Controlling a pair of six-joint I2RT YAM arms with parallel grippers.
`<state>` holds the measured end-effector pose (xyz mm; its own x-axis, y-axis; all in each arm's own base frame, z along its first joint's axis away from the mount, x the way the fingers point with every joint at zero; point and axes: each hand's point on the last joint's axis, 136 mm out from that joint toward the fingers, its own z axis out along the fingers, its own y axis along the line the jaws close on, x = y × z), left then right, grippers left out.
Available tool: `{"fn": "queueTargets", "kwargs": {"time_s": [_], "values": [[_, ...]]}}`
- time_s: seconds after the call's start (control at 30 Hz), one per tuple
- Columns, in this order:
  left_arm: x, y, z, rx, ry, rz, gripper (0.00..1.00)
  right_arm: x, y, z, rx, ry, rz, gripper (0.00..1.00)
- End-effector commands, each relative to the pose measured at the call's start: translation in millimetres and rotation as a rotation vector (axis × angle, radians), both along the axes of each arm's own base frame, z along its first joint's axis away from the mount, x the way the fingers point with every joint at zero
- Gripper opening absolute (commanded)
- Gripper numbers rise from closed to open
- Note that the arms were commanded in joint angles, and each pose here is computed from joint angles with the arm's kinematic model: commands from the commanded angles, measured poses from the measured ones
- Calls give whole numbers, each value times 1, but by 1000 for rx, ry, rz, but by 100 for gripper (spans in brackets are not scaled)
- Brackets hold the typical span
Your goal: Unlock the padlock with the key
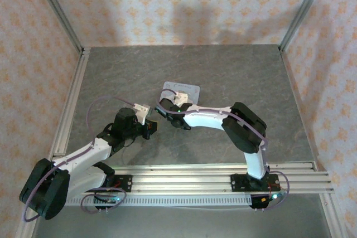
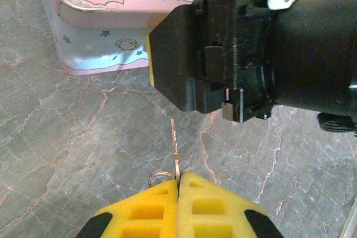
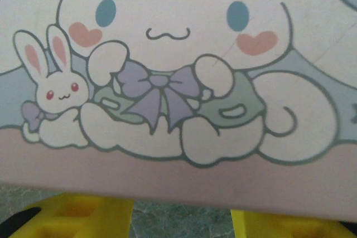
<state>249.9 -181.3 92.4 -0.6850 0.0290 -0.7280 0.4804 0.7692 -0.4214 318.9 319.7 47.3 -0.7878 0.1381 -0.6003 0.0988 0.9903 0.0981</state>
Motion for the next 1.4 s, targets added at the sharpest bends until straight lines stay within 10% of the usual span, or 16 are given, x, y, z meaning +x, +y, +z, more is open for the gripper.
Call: {"fn": "queueTargets", "kwargs": {"time_s": [0.0,0.7,1.37], "values": [[1,2,-2,3,-2,2,0,9,5,1,1,-40,-36,49],[-2,0,-1,-4,-3,-16,0,26,8,-19,-58,-30,-2,41],[-5,-6,7,-42,-23,-50,0,21,13,18,69,17,148,1]]}}
